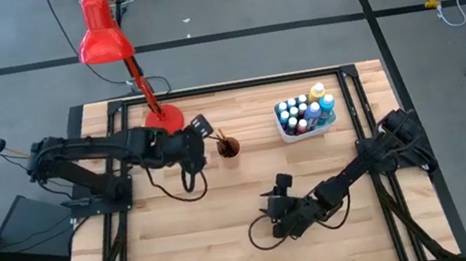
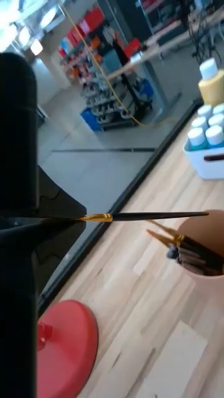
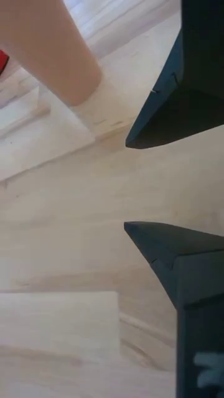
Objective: Pick & Place Paint Supplies
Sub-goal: Put the orange paint brush into the orange cup
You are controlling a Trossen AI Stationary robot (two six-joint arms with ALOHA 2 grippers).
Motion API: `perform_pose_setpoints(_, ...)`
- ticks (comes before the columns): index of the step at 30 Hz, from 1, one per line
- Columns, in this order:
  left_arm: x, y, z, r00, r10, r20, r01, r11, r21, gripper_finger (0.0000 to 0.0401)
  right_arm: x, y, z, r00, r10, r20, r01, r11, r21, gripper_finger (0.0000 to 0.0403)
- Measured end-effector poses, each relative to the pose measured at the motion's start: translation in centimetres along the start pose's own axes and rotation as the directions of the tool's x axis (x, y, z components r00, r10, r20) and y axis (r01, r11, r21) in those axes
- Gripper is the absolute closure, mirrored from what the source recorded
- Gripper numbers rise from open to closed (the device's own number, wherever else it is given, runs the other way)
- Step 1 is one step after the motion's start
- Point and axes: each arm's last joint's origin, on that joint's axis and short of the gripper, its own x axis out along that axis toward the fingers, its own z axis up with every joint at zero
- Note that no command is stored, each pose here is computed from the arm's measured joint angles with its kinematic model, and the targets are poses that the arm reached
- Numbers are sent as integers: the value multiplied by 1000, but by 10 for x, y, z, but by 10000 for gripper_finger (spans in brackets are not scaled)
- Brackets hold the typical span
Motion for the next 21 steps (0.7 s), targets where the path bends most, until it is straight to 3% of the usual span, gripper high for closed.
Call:
perform_pose_setpoints(6, 13, 0, -3, 992, -84, 99, 84, 996, 0, 390, 7, -7, 3, 1000, 18, -14, -18, 999, 29, 195)
perform_pose_setpoints(14, 56, 0, 4, 979, -196, 48, 195, 980, 29, 388, 12, -9, 8, 995, 98, -5, -97, 988, 119, 195)
perform_pose_setpoints(17, 70, 3, 10, 982, -188, 37, 188, 982, -8, 383, 12, -8, 9, 995, 101, 3, -101, 988, 120, 195)
perform_pose_setpoints(21, 80, 13, 19, 993, -103, 60, 110, 986, -127, 371, 12, -9, 9, 995, 98, 3, -98, 990, 99, 195)
